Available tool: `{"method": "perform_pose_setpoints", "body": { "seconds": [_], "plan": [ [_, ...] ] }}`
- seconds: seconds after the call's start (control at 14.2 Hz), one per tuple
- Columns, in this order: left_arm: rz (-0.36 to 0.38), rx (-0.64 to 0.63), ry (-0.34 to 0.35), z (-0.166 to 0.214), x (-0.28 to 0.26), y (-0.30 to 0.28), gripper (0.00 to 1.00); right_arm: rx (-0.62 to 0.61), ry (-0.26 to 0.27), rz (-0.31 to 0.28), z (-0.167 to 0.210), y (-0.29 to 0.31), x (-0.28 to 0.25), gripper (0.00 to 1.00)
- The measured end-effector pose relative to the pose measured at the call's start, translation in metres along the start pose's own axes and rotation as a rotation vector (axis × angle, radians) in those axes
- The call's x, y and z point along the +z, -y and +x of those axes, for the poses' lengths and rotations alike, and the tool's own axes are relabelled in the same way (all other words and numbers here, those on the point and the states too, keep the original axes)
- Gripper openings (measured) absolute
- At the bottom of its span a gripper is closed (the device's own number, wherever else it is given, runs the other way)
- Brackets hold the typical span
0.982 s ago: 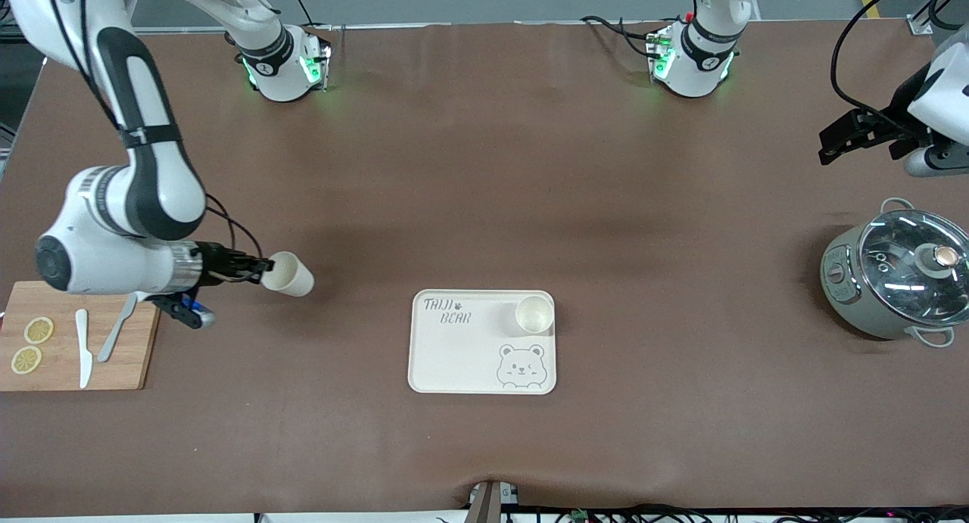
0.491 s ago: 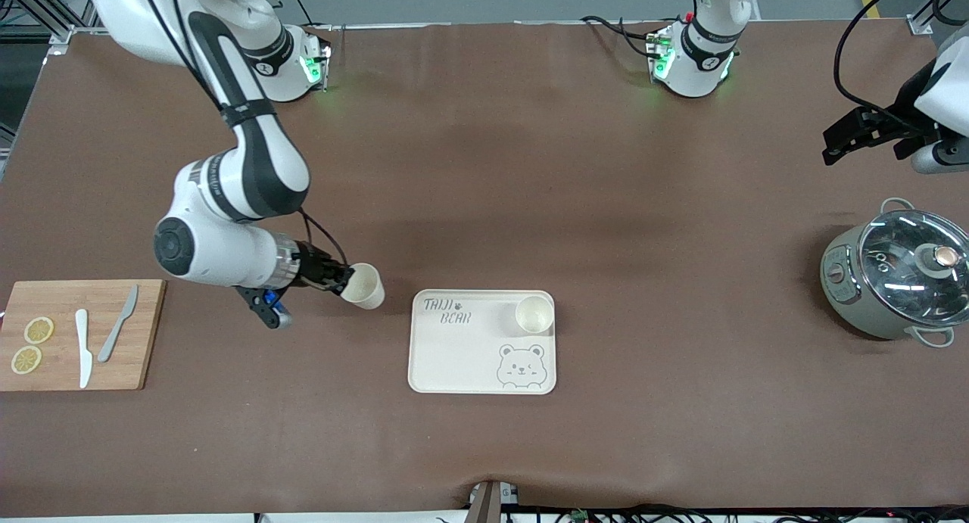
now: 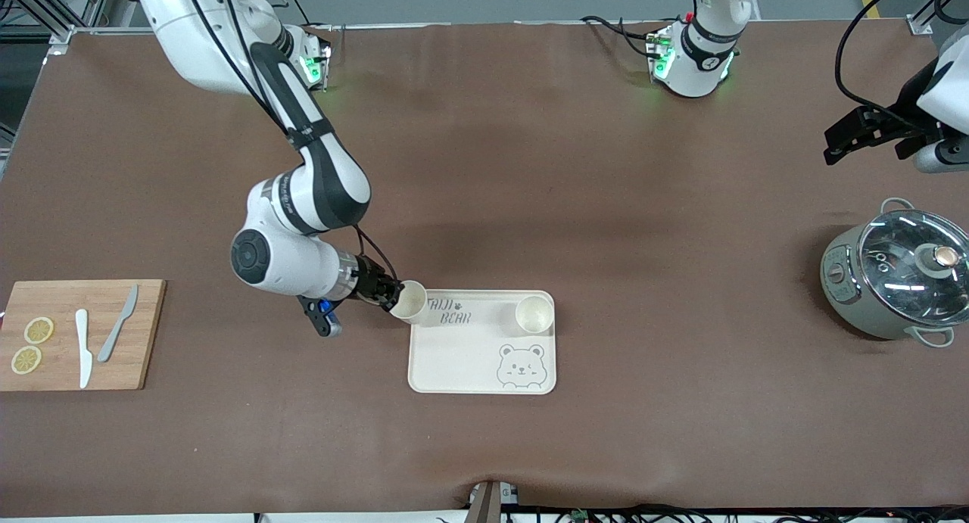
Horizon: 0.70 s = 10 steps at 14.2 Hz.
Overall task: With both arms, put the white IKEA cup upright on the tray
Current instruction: 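Carry the cup with the right gripper onto the tray beside the first, then lower the cup upright and open the right gripper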
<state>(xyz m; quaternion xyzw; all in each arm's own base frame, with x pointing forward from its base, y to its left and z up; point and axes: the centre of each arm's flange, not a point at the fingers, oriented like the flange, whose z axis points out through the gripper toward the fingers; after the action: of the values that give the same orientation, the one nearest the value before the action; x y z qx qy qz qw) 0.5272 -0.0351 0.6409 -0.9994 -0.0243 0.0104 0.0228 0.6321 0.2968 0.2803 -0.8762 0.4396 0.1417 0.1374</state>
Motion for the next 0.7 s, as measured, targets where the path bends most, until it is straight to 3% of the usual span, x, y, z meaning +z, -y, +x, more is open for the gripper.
{"method": "perform_pose_setpoints", "body": {
  "seconds": [0.7],
  "plan": [
    [-0.002,0.008,0.024,-0.007,-0.002,-0.007,1.0,0.059,-0.03,0.028,-0.014,0.02,0.045,0.02]
  ]
}}
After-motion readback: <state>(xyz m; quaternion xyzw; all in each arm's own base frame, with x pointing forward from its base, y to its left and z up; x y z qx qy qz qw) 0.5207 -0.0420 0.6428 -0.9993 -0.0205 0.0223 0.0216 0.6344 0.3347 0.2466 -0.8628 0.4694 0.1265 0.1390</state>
